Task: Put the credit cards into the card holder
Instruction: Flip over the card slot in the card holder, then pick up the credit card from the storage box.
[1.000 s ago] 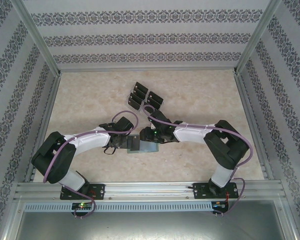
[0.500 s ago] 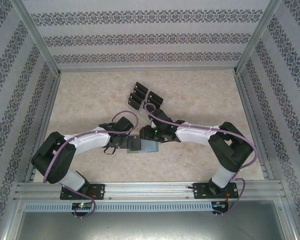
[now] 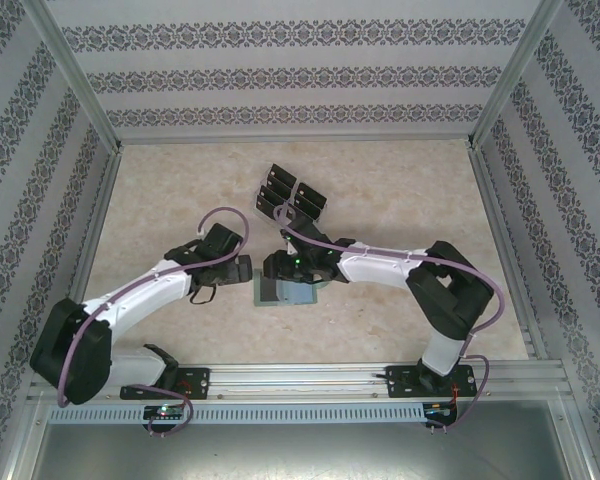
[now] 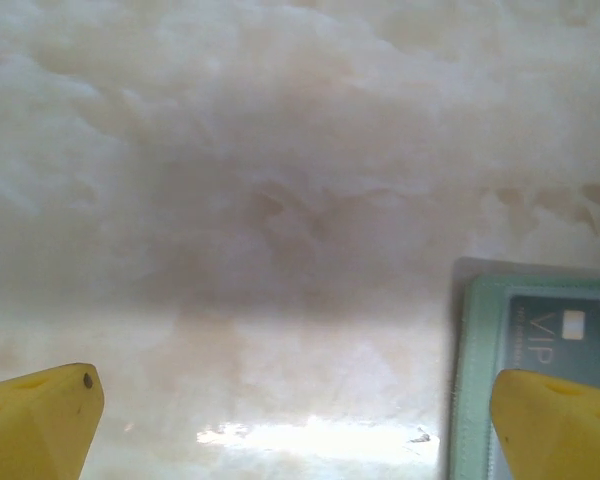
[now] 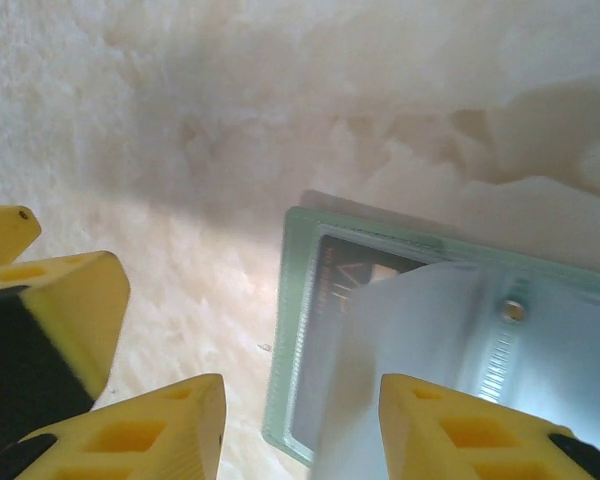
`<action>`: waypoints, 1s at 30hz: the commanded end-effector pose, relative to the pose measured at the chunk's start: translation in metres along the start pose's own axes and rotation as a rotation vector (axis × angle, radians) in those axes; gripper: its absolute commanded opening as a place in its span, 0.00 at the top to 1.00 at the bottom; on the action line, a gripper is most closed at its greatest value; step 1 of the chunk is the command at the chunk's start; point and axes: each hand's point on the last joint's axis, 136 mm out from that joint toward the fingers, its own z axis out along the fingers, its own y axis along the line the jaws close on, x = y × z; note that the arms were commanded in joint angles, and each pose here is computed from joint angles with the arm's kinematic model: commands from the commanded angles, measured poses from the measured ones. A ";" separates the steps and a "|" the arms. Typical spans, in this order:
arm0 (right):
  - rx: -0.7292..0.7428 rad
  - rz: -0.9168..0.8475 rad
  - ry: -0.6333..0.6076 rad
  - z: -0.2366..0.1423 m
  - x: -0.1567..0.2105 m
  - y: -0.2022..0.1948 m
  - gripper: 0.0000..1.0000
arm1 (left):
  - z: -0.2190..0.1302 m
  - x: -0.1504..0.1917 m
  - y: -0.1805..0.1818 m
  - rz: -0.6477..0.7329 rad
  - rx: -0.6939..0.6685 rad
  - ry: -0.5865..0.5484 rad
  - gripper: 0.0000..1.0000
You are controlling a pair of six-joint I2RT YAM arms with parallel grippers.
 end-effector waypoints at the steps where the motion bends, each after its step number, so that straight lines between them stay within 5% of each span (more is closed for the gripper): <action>1: -0.032 -0.007 0.033 0.017 0.005 0.018 0.54 | -0.005 0.008 0.022 -0.029 -0.042 0.028 0.00; 9: -0.052 -0.013 0.066 0.033 0.009 0.034 0.54 | -0.014 0.002 0.026 -0.043 -0.030 0.010 0.00; 16: -0.073 -0.024 -0.074 -0.036 -0.030 0.034 0.54 | -0.012 0.001 0.011 -0.020 0.034 0.032 0.00; 23: 0.090 -0.087 -0.221 -0.114 -0.095 -0.011 0.54 | -0.001 0.002 -0.019 0.054 0.094 0.075 0.00; 30: 0.244 -0.213 -0.202 -0.127 -0.135 -0.036 0.54 | 0.011 0.009 -0.043 0.111 0.099 0.098 0.00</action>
